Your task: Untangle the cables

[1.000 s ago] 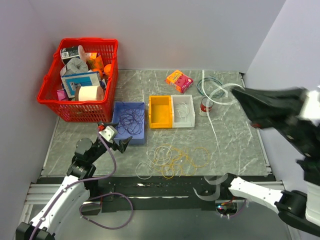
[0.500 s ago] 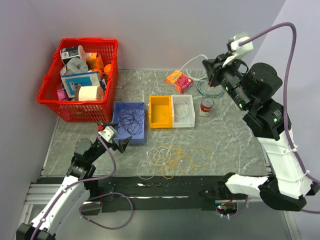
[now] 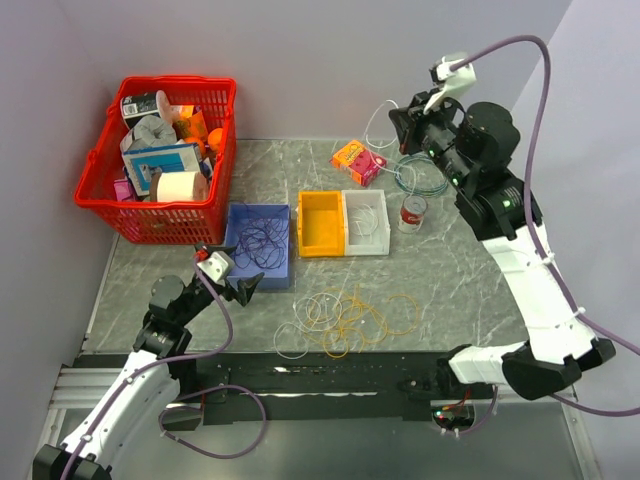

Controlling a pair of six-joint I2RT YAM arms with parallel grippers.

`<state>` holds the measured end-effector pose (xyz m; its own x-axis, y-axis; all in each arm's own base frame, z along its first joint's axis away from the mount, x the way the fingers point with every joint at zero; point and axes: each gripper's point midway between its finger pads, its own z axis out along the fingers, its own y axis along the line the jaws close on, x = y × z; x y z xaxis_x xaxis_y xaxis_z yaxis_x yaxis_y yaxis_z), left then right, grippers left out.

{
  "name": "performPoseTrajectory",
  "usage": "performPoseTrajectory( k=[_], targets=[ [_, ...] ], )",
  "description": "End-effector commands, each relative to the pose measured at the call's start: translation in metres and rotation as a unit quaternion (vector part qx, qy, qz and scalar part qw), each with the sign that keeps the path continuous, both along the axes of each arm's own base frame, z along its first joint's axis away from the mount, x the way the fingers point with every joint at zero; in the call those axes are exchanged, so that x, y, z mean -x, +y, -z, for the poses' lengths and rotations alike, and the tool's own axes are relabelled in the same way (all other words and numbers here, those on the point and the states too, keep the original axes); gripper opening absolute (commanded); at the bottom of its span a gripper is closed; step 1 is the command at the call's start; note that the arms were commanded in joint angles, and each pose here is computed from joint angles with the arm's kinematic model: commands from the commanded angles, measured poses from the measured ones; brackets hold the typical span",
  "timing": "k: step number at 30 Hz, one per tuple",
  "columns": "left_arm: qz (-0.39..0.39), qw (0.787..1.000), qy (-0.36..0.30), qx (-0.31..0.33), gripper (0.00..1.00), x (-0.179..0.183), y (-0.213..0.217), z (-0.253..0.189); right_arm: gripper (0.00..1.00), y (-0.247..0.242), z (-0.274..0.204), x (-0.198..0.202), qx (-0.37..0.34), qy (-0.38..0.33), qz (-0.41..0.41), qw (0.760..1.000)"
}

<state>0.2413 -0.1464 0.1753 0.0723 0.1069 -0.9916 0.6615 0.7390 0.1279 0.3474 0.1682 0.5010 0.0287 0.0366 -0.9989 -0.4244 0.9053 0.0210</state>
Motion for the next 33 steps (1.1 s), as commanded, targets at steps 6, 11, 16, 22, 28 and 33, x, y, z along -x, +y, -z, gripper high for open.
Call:
performPoseTrajectory(
  k=[6,11,16,22,28,33],
  targets=[
    [-0.006,1.0,-0.011,0.002,0.99,-0.003,0.002,-0.004,0.0,0.001,-0.016,-0.007,-0.017,-0.023,-0.006,1.0],
    [-0.006,1.0,-0.013,-0.001,0.99,-0.003,0.002,-0.004,0.0,0.007,-0.034,-0.008,-0.023,-0.036,-0.02,0.999],
    [-0.007,1.0,-0.016,-0.001,0.99,-0.003,0.003,-0.005,0.0,0.007,-0.027,-0.017,-0.021,-0.031,-0.01,0.999],
    [-0.008,1.0,-0.014,-0.002,0.99,-0.003,0.003,-0.004,0.0,-0.004,-0.054,-0.019,-0.025,-0.056,0.007,0.998],
    [-0.01,1.0,-0.017,-0.003,0.99,-0.004,0.004,-0.004,0.0,-0.011,-0.057,-0.029,-0.025,-0.061,0.018,0.998],
    [-0.01,1.0,-0.017,-0.004,0.99,-0.004,0.004,-0.004,0.0,-0.006,-0.03,-0.041,-0.02,-0.034,0.01,0.999]
  ],
)
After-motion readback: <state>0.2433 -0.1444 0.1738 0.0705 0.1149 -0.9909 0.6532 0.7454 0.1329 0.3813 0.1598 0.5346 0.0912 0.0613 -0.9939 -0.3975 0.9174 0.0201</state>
